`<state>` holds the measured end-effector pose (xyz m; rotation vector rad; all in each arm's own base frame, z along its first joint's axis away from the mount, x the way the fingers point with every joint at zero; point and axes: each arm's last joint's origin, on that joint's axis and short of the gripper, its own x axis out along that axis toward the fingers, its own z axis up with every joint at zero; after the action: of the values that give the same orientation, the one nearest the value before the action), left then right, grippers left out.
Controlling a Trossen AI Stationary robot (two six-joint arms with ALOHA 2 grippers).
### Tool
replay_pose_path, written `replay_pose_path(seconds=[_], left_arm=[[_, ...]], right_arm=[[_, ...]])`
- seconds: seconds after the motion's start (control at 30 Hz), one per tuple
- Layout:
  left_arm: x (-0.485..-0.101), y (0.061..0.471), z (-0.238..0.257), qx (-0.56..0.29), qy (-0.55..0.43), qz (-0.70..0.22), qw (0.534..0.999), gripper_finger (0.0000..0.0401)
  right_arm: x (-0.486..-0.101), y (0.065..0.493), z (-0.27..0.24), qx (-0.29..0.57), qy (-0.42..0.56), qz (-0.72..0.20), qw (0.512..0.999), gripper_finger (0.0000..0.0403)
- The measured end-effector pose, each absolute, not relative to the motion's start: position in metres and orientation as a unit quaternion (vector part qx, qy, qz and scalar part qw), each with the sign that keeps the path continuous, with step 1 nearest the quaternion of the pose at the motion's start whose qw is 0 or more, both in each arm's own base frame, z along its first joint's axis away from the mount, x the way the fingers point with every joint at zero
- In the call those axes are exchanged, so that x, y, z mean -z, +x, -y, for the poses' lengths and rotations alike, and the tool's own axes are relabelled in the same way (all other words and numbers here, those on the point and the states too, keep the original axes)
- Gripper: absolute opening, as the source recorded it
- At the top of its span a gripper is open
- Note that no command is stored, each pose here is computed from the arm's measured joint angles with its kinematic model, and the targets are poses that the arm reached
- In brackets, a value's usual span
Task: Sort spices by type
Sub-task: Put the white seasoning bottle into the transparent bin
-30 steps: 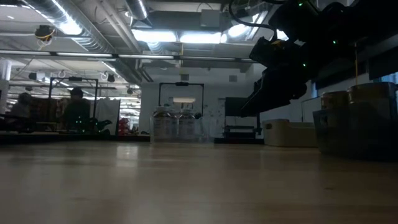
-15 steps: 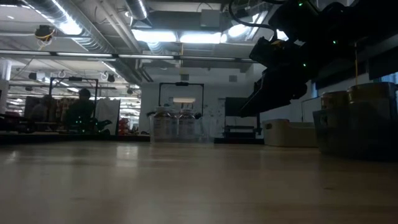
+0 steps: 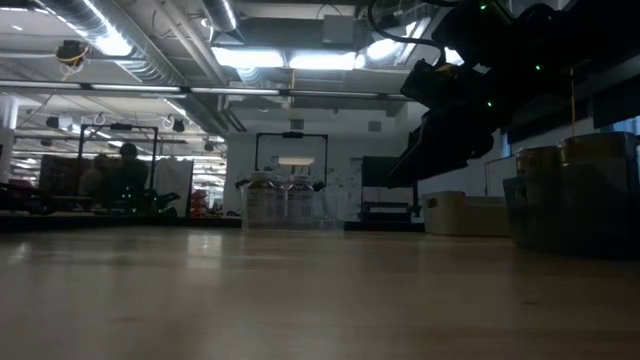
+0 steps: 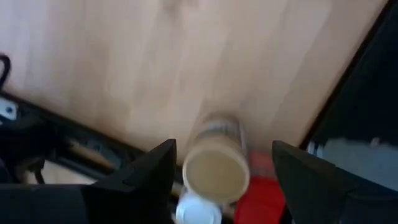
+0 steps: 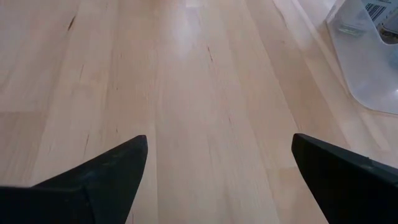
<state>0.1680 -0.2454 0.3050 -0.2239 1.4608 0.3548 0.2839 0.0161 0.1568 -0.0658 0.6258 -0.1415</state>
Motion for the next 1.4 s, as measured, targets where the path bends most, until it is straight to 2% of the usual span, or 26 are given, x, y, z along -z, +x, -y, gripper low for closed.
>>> replay_pose_path(seconds=[0.23,0.63,1.4], left_arm=[[-0.297,0.146,0.257,-0.143,-0.122,-0.739,0.647,0.0246],[-0.295,0.123,0.269,-0.129,-0.1,-0.741,0.651,0.0246],[-0.247,0.111,0.264,-0.117,-0.029,-0.76,0.639,0.0246]], right_arm=[[-0.157,0.284,-0.016,0.071,-0.026,-0.307,0.949,0.0398],[-0.157,0.284,-0.016,0.071,-0.027,-0.307,0.949,0.0398],[-0.157,0.284,-0.016,0.071,-0.027,-0.308,0.948,0.0398]])
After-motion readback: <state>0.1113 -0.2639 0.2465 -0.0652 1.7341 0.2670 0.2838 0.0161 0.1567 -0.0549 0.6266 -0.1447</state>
